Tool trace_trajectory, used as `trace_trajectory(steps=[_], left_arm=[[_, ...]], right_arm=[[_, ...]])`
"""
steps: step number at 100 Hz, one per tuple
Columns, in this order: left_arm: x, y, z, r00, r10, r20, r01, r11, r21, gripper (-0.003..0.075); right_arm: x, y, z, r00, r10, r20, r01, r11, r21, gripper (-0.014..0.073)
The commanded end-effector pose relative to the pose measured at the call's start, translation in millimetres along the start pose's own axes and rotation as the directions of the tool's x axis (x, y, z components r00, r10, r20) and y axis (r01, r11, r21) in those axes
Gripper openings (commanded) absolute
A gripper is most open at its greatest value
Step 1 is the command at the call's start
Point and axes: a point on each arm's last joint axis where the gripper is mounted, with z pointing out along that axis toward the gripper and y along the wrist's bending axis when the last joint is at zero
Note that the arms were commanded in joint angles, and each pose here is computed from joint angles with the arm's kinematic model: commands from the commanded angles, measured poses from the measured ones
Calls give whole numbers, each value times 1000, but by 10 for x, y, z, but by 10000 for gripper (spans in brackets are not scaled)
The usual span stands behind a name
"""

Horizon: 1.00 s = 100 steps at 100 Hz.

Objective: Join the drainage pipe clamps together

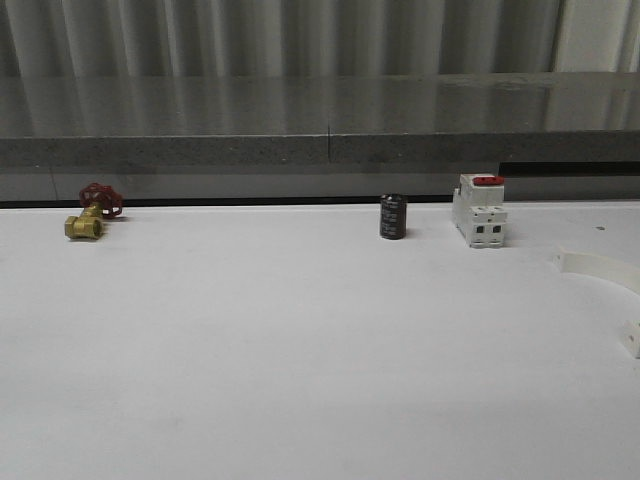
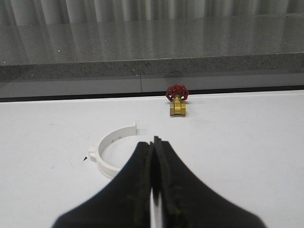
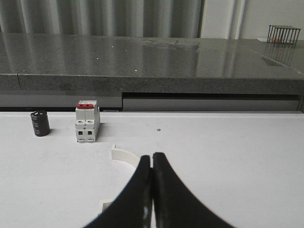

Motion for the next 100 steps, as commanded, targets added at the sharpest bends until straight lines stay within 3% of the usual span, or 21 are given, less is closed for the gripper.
trace_trajectory(steps=[1, 72, 100], left_arm=[[61, -9, 10, 998, -8, 67, 8, 1000, 2, -21], [-19, -8, 0, 989, -23, 149, 22, 1000, 5, -21], [-435, 31, -158, 996, -6, 90, 7, 1000, -9, -21]], right_arm=[[-144, -3, -19, 993, -11, 114, 10, 1000, 6, -66], [-144, -3, -19, 993, -11, 114, 10, 1000, 6, -66], [-144, -3, -19, 993, -11, 114, 10, 1000, 6, -66]])
